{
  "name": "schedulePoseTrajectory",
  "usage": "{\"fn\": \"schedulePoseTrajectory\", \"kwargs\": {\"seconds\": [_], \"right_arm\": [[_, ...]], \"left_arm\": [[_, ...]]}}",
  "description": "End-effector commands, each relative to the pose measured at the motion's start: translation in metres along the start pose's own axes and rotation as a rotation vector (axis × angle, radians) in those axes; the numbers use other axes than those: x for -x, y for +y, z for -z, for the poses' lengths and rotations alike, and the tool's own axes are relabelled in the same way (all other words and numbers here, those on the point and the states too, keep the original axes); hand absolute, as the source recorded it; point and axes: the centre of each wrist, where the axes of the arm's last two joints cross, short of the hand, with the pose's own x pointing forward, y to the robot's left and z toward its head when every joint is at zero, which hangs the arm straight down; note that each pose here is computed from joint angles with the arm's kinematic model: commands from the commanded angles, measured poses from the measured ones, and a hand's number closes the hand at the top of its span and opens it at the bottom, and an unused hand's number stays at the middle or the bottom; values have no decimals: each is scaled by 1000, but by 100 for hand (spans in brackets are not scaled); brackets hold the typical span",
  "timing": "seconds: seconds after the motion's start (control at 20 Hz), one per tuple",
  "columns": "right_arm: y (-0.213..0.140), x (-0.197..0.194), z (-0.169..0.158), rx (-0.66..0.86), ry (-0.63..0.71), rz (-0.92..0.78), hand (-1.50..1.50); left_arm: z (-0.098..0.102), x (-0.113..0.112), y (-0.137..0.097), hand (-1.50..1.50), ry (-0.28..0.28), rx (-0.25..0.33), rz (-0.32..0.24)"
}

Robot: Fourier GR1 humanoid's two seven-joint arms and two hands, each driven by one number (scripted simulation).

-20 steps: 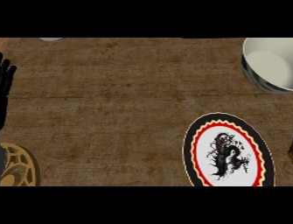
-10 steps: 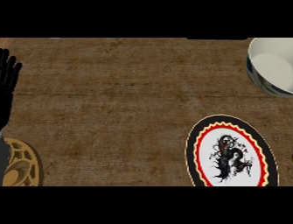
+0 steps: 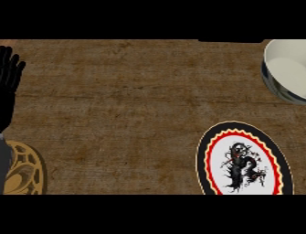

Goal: Pick the lemon from the plate and place it in the bowl

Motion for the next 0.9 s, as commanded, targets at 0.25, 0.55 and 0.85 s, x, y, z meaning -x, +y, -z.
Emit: {"fn": "schedulePoseTrajectory", "kwargs": {"seconds": [0.25,0.55,0.85], "right_arm": [[54,-72,76,-160,-31,-16,150],[132,-85,111,-242,-14,10,150],[196,-97,131,-281,19,2,150]], "left_arm": [[-4,8,-9,0,5,17,-8],[-9,-11,-3,0,9,5,5],[-1,3,2,0,3,-2,8]]}}
